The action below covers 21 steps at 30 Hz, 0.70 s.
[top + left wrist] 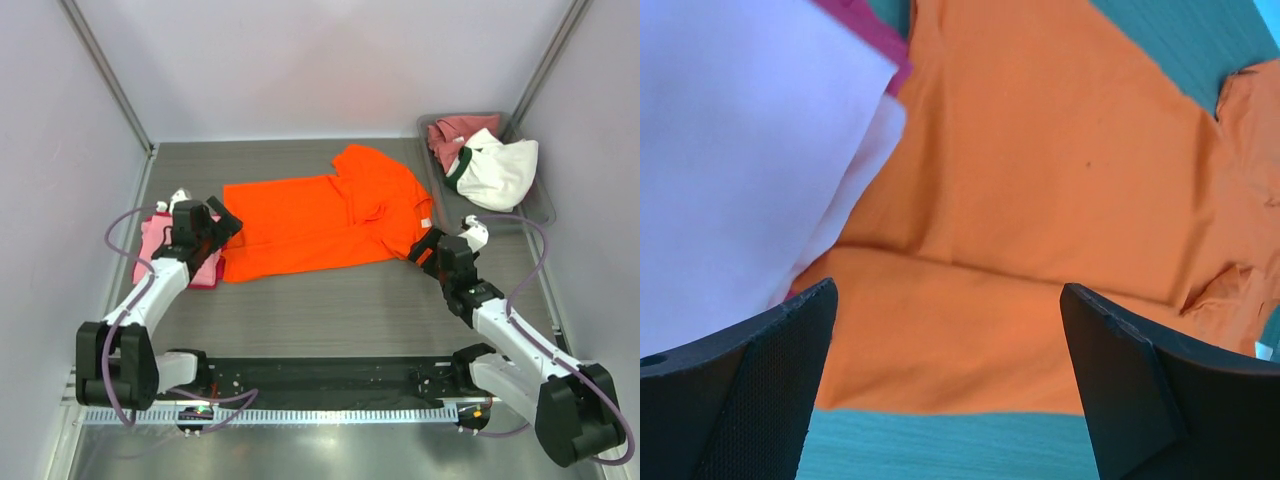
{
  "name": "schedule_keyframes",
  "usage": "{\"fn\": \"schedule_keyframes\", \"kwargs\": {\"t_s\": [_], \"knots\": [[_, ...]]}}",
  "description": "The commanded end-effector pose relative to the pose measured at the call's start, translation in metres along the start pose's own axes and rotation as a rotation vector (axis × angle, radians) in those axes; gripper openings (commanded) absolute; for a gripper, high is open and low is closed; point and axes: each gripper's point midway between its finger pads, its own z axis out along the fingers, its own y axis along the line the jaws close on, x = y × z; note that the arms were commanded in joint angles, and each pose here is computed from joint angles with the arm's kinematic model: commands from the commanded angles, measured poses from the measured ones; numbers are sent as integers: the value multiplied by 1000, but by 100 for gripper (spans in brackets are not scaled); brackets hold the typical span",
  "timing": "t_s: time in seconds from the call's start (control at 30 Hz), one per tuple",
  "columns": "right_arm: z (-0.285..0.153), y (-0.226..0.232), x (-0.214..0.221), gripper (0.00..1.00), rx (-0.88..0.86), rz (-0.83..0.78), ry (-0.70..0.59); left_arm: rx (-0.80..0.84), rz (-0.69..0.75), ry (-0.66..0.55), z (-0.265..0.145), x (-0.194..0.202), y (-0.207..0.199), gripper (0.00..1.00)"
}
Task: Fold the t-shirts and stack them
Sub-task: Fold the tshirt
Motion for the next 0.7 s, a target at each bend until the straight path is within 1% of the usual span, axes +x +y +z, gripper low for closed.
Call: {"fn": "schedule_keyframes", "kwargs": {"t_s": [0.0, 0.07, 0.1, 0.17, 0.27, 0.33, 0.47, 0.67], "knots": [[-3, 16, -19, 88, -94, 6, -91, 20, 31, -43, 11, -21, -17, 93], [-4, 17, -19, 88, -102, 4, -95, 31, 34, -37, 17, -26, -25, 93], [-4, 15, -18, 88, -99, 3, -97, 19, 36, -9, 26, -21, -22, 93], [-4, 15, -17, 88, -97, 1, -92, 39, 33, 10, 32, -22, -31, 93], [-3, 14, -16, 89, -97, -5, -90, 17, 32, 41, 48, -17, -28, 92], [-3, 14, -17, 89, -98, -5, -91, -16, 36, 66, 58, -10, -20, 91], [-5, 15, -17, 89, -107, -6, -99, -131, 54, 51, 69, -10, 3, 91], [-4, 11, -15, 89, -95, -5, -101, -238, 60, 53, 80, -13, 32, 91]]}}
